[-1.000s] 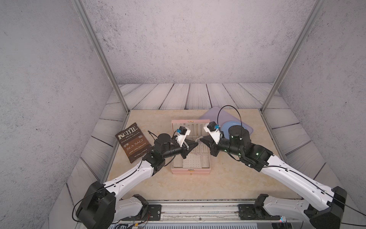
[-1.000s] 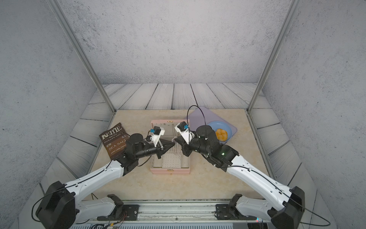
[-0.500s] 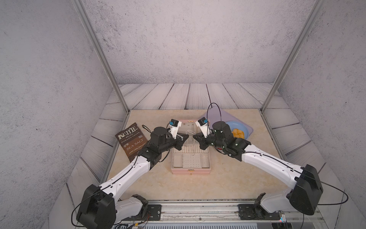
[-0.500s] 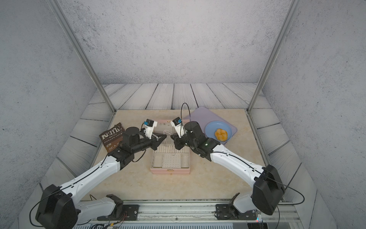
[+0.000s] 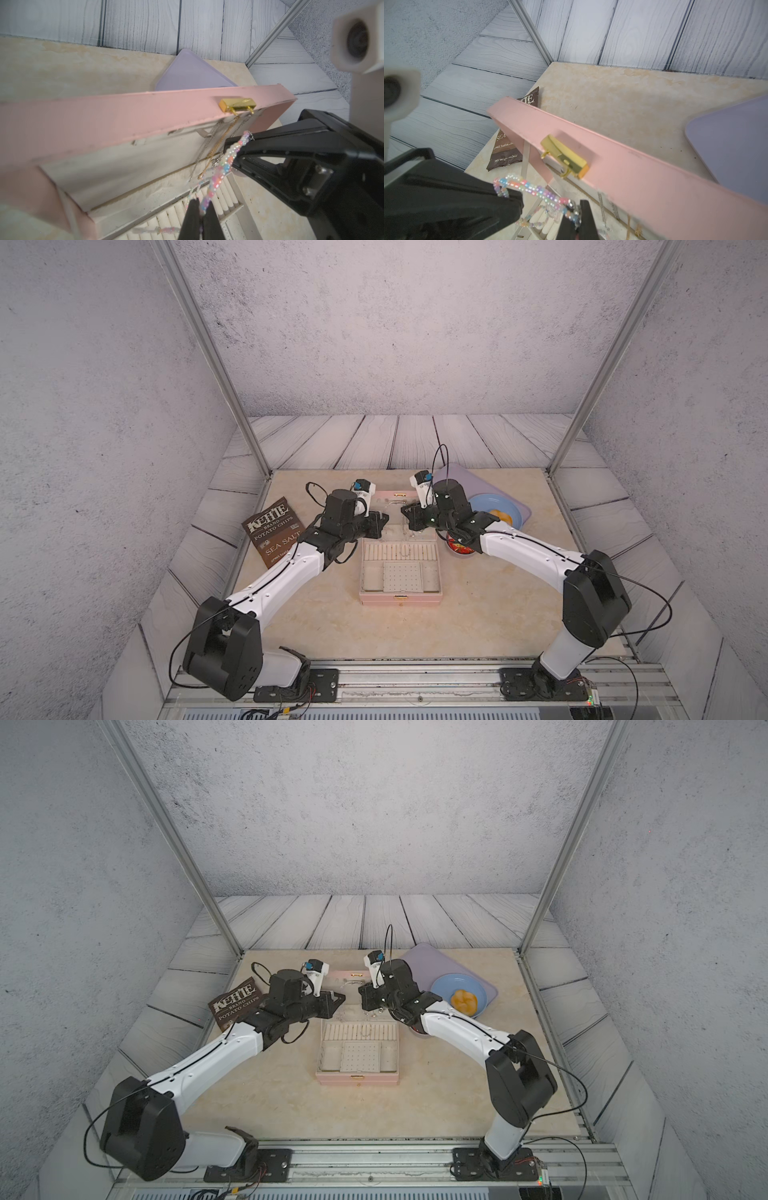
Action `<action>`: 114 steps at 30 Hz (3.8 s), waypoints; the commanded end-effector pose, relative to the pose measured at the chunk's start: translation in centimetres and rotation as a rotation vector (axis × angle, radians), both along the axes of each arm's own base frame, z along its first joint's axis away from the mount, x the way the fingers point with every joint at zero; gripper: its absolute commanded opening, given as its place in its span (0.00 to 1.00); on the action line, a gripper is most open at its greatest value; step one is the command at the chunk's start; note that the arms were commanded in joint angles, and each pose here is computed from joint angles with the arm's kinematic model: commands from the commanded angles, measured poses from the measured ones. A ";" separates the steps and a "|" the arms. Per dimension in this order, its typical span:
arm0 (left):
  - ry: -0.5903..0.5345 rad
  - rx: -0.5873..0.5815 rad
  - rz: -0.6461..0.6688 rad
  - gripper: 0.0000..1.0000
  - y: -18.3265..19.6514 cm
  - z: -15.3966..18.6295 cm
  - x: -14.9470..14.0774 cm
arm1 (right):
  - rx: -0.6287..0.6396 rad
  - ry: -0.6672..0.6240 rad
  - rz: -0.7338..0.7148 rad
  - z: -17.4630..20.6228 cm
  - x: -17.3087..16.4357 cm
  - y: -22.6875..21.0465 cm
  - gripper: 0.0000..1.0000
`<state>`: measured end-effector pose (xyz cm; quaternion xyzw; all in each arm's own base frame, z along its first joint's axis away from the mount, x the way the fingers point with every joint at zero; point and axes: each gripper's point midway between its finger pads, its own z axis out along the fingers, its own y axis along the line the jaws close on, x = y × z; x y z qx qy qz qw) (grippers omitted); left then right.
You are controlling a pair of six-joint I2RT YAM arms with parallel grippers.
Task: Put jewelry chain into jewelry box
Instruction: Hang the necklace on the jewelry box clasp, then close the fastener on the jewelry box.
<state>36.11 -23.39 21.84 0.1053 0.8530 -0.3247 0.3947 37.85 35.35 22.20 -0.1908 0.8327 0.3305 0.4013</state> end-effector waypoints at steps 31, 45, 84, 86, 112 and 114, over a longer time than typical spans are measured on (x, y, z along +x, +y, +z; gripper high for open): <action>0.026 0.115 -0.124 0.00 -1.5 -2.1 1.5 | 0.000 0.114 -0.084 -2.5 1.7 0.4 0.00; 0.110 0.146 -0.056 0.00 -0.7 -4.9 2.0 | -0.020 0.138 -0.064 -3.5 1.1 0.4 0.00; -0.207 0.109 -0.018 0.59 3.4 -2.5 -4.0 | -0.524 -0.512 0.835 2.9 -1.7 0.4 0.85; -0.209 0.108 -0.019 0.59 3.4 -2.4 -4.0 | -0.541 -0.504 0.864 2.2 -1.4 0.6 0.80; -0.216 0.102 -0.022 0.59 3.4 -1.9 -4.1 | -0.689 -0.529 0.877 -0.9 3.0 2.6 0.49; -0.216 0.103 -0.024 0.59 3.4 -1.9 -4.1 | -0.664 -0.522 0.892 -0.6 2.5 2.8 0.47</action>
